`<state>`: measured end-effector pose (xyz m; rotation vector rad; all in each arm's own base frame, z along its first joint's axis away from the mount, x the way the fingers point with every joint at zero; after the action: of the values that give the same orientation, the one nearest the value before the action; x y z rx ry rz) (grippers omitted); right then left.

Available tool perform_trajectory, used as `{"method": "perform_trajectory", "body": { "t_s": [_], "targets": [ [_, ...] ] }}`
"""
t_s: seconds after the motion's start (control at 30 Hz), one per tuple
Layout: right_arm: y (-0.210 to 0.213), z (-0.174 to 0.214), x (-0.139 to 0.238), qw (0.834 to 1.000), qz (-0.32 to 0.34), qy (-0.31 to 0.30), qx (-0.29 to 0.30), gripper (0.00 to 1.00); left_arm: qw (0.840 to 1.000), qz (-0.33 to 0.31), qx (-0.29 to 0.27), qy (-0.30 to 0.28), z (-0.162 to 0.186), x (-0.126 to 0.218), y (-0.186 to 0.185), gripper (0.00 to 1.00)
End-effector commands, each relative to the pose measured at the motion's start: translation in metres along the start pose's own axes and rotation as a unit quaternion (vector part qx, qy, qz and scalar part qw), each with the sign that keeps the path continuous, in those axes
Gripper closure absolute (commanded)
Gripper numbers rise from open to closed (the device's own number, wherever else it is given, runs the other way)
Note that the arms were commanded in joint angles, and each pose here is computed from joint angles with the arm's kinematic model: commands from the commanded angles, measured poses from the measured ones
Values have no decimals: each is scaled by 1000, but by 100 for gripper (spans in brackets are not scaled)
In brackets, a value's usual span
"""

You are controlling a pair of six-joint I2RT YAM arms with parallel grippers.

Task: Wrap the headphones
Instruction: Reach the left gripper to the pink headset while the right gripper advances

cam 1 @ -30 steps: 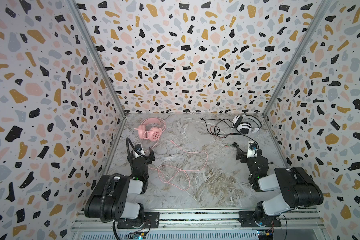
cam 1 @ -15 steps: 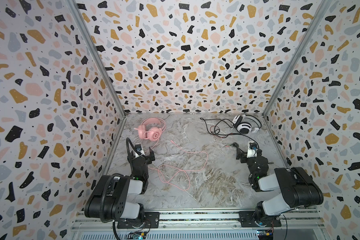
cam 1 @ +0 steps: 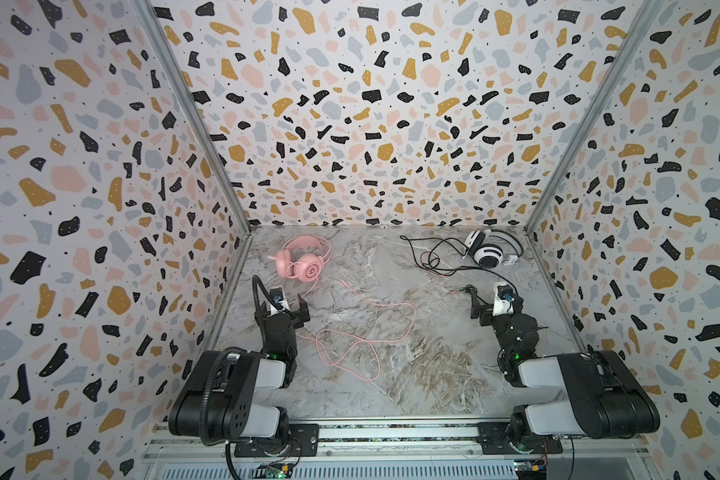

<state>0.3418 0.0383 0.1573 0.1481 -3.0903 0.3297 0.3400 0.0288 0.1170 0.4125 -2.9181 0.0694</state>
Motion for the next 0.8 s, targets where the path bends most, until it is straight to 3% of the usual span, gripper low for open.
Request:
{"method": "perform_trajectory", "body": {
  "t_s": [0.0, 0.07, 0.17, 0.23, 0.3, 0.4, 0.53, 0.67, 0.77],
  "targets": [
    [-1, -17, 6, 1000, 12, -13, 16, 1, 999, -22, 16, -20, -31, -7, 3, 0],
    [-1, -30, 11, 1000, 13, -27, -3, 1, 999, -25, 20, -16, -33, -6, 5, 0],
    [-4, -37, 15, 988, 7, -17, -155, 1, 999, -26, 32, -10, -42, -4, 4, 0],
    [11, -40, 14, 971, -51, 1, -233, 1, 993, -75, 89, 6, -54, -3, 18, 0],
    [37, -49, 8, 960, -132, 19, -247, 1, 985, -125, 117, 35, -61, -1, 30, 0],
    [75, -52, -5, 940, -208, 75, -262, 1, 982, -120, 136, 49, -56, 1, 28, 0],
    [107, -56, -9, 933, -234, 96, -257, 1, 983, -100, 136, 72, -53, -1, 21, 0],
    [129, -45, -11, 911, -279, 112, -281, 1, 979, -105, 139, 105, -53, -1, 19, 0],
    [135, -29, -11, 907, -281, 128, -285, 1, 979, -61, 152, 120, -61, -4, 3, 0]
  ]
}}
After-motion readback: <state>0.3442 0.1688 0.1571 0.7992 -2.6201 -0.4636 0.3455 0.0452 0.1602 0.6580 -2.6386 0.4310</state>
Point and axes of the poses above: each gripper's point midway between its finger pads, its own x axis back along the fingers, its own y axis along the line the jaws close on, z = x × y, the point moved 1 cm from there along x, back along the fingers, and after that the axes turned 5 degrees about x, right-handed, at the moved point
